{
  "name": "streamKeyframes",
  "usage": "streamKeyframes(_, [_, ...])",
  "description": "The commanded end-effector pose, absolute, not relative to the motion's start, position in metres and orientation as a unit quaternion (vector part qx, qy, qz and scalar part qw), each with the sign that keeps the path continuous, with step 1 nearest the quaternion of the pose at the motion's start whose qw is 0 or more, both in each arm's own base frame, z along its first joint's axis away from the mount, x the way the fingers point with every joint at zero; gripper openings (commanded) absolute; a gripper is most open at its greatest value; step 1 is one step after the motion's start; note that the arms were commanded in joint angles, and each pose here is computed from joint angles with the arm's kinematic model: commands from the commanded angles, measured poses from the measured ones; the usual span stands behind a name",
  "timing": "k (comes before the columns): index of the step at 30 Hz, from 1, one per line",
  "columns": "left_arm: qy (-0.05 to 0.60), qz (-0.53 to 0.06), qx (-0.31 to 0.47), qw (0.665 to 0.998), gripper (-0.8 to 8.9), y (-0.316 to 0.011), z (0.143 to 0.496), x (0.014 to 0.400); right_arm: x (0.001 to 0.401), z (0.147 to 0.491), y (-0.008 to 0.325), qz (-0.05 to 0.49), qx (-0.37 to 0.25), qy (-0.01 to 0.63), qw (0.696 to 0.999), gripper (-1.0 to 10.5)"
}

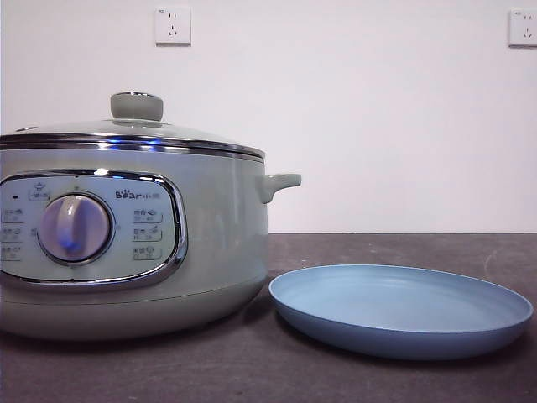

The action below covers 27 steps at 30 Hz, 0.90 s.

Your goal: Take the potato out from the steamer,put the potato on the plate,close the lid

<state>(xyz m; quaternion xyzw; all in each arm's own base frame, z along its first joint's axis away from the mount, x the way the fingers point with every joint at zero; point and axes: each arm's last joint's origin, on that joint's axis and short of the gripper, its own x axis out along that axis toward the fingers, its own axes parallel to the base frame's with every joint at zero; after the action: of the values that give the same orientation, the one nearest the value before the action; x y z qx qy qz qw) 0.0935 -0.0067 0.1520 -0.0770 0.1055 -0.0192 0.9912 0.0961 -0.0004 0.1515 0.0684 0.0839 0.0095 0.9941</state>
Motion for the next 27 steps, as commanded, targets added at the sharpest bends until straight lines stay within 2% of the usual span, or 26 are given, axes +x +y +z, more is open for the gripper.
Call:
streamKeyframes(1, [0.114, -0.018, -0.071, 0.991, -0.04, -0.007, 0.148, 0.094, 0.096, 0.147, 0.0, 0.009, 0.07, 0.094, 0.993, 0.0])
streamKeyframes(4, [0.114, -0.018, -0.071, 0.991, -0.04, -0.007, 0.148, 0.094, 0.096, 0.147, 0.0, 0.009, 0.09, 0.095, 0.991, 0.0])
streamKeyframes(10, [0.106, -0.018, -0.073, 0.992, -0.04, -0.007, 0.15, 0.094, 0.096, 0.147, 0.0, -0.001, 0.198, 0.095, 0.976, 0.0])
streamKeyframes(15, [0.082, -0.031, -0.106, 0.99, -0.06, -0.007, 0.155, 0.095, 0.096, 0.148, 0.0, -0.002, 0.236, 0.094, 0.967, 0.0])
streamKeyframes(20, [0.067, -0.061, -0.145, 0.985, -0.06, -0.009, 0.171, 0.092, 0.095, 0.16, 0.002, 0.039, 0.242, 0.086, 0.966, -0.1])
streamKeyframes(27, [0.028, -0.078, -0.154, 0.985, -0.06, -0.009, 0.218, 0.078, 0.087, 0.205, 0.002, 0.054, 0.226, 0.024, 0.972, -0.1])
